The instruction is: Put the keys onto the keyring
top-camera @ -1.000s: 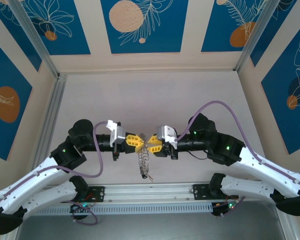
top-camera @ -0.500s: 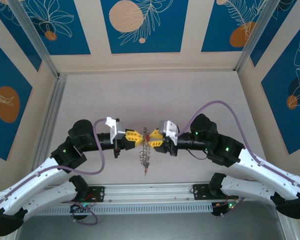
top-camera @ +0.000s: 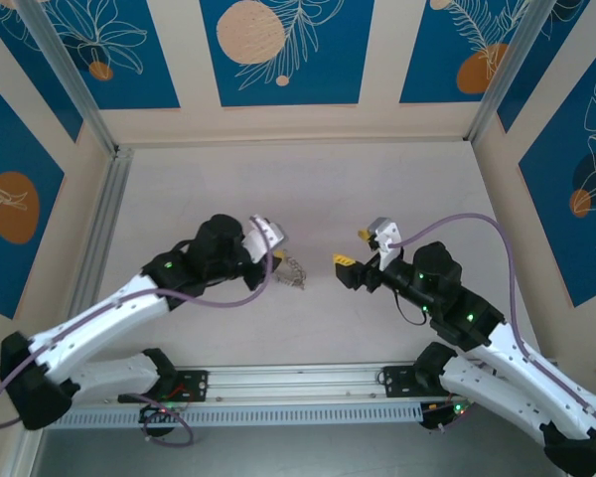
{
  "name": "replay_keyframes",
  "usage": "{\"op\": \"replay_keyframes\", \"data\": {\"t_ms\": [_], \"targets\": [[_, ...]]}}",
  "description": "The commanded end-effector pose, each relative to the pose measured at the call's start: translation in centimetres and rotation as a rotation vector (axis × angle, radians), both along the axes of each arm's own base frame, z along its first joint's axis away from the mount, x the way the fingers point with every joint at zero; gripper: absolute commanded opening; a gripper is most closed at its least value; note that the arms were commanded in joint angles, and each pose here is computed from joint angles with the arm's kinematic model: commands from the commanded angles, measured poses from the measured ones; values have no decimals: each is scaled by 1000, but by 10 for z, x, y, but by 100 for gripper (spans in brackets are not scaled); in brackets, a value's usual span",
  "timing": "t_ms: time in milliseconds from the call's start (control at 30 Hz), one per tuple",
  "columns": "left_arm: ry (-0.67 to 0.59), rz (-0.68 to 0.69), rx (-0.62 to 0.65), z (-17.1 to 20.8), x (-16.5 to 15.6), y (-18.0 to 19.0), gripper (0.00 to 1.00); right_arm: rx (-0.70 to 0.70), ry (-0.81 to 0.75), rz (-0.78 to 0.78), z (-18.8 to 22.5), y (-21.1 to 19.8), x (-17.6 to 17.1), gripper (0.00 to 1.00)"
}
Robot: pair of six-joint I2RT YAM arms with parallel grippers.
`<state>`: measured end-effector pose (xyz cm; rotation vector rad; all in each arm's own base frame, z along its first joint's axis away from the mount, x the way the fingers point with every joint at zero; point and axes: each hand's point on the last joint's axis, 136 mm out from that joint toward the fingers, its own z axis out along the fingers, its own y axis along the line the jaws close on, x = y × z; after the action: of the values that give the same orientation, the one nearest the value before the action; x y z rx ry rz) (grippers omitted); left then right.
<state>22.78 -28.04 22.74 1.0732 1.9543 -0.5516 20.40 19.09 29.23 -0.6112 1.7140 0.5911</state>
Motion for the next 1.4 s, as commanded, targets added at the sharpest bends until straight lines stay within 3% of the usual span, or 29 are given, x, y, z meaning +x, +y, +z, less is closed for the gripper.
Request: {"op": "replay_keyframes", "data": {"t_ms": [0,367,567,667,733,767,833,933,967,1000,1133,1233,1367], "targets": [[-35,76,-23,1,39,-21,0,39,9,-82,-2,-13,9,100],[145,159,16,-102,122,-80,0,98,-13,-241,-20,-48,24,99],[250,194,43,-143,134,-84,20,133,-17,-321,-21,-73,21,99],[246,190,5,-123,126,-75,39,129,-10,-338,-24,-79,22,99],[237,171,-14,-106,112,-67,63,118,10,-346,-29,-80,26,99],[237,164,-24,-96,102,-60,72,115,25,-360,-32,-82,30,99],[226,161,-49,-80,82,-44,76,115,51,-390,-39,-85,38,99],[164,217,-59,-62,54,-2,82,175,96,-620,-55,-118,59,99],[127,274,-43,-58,49,19,98,197,108,-707,-62,-132,64,99],[85,341,-22,-55,45,41,100,206,106,-758,-66,-140,68,99],[-75,596,14,-41,43,113,100,163,2,-761,-75,-146,87,99],[-198,824,5,-30,44,164,100,56,-69,-669,-86,-137,104,99],[-266,986,19,-46,55,209,100,-37,-3,-665,-116,-143,139,99]]}}
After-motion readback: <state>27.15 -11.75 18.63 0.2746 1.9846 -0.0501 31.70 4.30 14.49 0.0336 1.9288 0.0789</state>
